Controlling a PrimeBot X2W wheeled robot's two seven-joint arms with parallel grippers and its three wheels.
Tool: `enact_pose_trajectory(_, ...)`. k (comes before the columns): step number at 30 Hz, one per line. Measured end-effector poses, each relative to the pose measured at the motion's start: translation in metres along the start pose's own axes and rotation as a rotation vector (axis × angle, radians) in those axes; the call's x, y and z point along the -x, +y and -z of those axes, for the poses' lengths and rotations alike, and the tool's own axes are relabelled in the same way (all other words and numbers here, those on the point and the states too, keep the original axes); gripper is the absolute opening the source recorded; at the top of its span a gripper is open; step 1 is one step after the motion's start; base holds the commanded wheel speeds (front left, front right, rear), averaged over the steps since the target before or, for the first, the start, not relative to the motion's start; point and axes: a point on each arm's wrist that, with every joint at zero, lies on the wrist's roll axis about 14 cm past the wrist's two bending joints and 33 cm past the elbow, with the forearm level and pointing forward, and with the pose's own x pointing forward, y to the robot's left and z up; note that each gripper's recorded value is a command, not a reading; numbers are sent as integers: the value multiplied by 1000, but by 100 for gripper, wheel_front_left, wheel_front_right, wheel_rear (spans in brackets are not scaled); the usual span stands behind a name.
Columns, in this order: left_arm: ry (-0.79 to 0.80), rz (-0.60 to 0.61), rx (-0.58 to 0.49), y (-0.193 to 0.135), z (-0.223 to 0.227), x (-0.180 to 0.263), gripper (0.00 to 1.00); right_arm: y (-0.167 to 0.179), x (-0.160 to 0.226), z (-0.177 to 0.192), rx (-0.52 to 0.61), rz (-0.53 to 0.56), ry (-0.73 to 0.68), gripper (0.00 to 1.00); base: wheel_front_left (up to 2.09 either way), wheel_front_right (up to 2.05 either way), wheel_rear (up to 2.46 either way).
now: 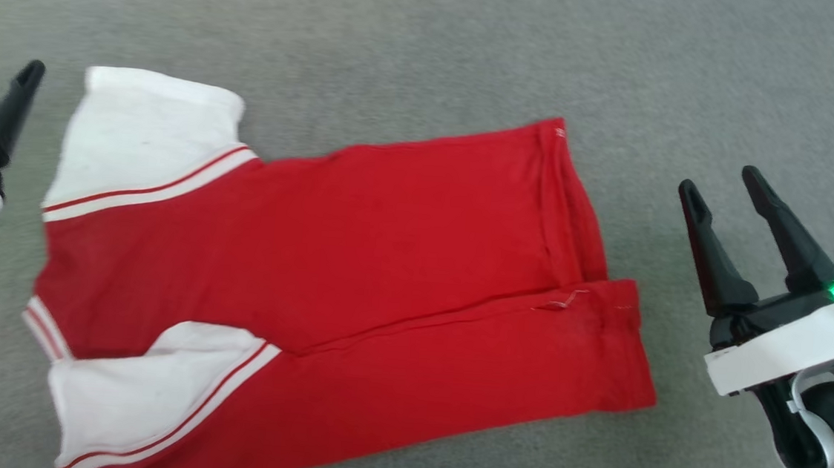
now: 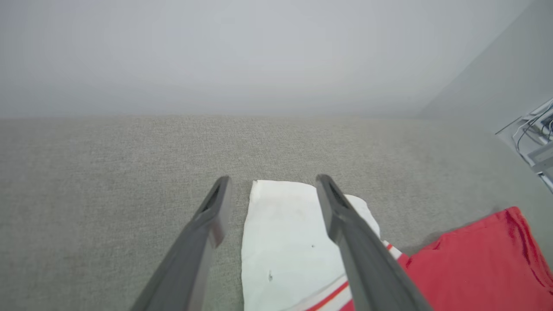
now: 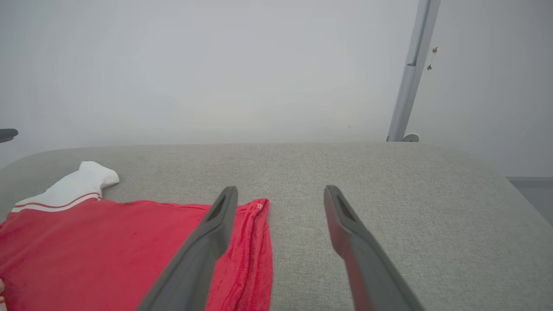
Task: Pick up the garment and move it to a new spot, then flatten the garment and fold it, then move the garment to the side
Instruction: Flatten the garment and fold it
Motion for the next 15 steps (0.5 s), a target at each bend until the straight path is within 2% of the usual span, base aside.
enact_pose_trajectory(8, 445, 34, -51, -3, 49, -44, 100, -12, 3, 21, -22, 37, 65, 100, 0, 0, 0)
enact_pose_trajectory(15, 598, -23, -63, 16, 62, -69, 100, -17, 0, 38, -26, 48, 120, 100, 0, 0, 0)
